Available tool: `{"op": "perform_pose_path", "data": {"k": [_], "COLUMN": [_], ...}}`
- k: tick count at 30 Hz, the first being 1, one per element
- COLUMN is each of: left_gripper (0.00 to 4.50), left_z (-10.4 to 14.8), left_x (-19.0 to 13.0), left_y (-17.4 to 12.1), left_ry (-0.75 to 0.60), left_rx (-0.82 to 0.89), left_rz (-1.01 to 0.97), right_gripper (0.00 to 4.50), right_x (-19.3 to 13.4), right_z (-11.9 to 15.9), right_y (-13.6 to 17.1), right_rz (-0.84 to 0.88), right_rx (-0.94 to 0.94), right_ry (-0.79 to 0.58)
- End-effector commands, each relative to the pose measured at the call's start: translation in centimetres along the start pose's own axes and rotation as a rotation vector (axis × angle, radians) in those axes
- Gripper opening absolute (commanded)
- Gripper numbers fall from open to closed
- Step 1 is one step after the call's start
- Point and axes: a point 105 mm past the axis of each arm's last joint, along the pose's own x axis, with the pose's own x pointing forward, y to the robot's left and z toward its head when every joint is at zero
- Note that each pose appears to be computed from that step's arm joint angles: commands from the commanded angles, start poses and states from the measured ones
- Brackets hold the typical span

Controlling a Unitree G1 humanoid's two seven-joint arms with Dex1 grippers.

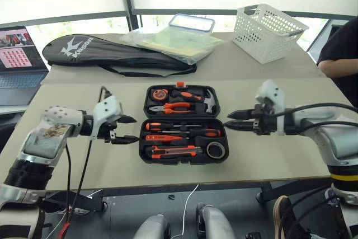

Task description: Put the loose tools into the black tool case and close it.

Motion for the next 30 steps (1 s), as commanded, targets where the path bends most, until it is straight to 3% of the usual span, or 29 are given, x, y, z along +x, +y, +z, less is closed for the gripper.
{"op": "perform_pose_path", "data": {"k": [1,5,6,12,18,22,30], "left_gripper": [1.58,0.18,0.01,0.01,0.01,0.01,0.01], "left_z": [-0.5,-0.3,-0.3,1.0,1.3,0.4,-1.3], "left_x": [0.9,2.8,3.2,5.0,4.3,3.9,3.1], "left_y": [0.6,0.3,0.1,-1.6,-5.5,-6.3,-4.9], "left_ry": [0.000,-0.023,-0.023,-0.053,-0.082,-0.046,0.016], "left_rx": [0.020,0.022,0.028,0.056,0.078,0.102,0.070], "left_rz": [0.055,0.042,0.033,-0.050,-0.229,-0.236,-0.123], "right_gripper": [0.03,0.00,0.00,0.00,0.00,0.00,0.00], "right_x": [0.7,2.7,3.2,5.2,3.9,3.3,1.9], "right_z": [-0.9,-1.0,-0.8,0.8,-1.3,-2.2,-4.3], "right_y": [-1.2,-1.0,-0.7,2.8,6.3,6.5,4.9], "right_rz": [-0.069,-0.042,-0.022,0.160,0.360,0.340,0.211], "right_rx": [-0.107,-0.244,-0.258,-0.337,-0.409,-0.409,-0.396], "right_ry": [0.010,-0.034,-0.050,-0.144,-0.086,-0.059,0.045]}}
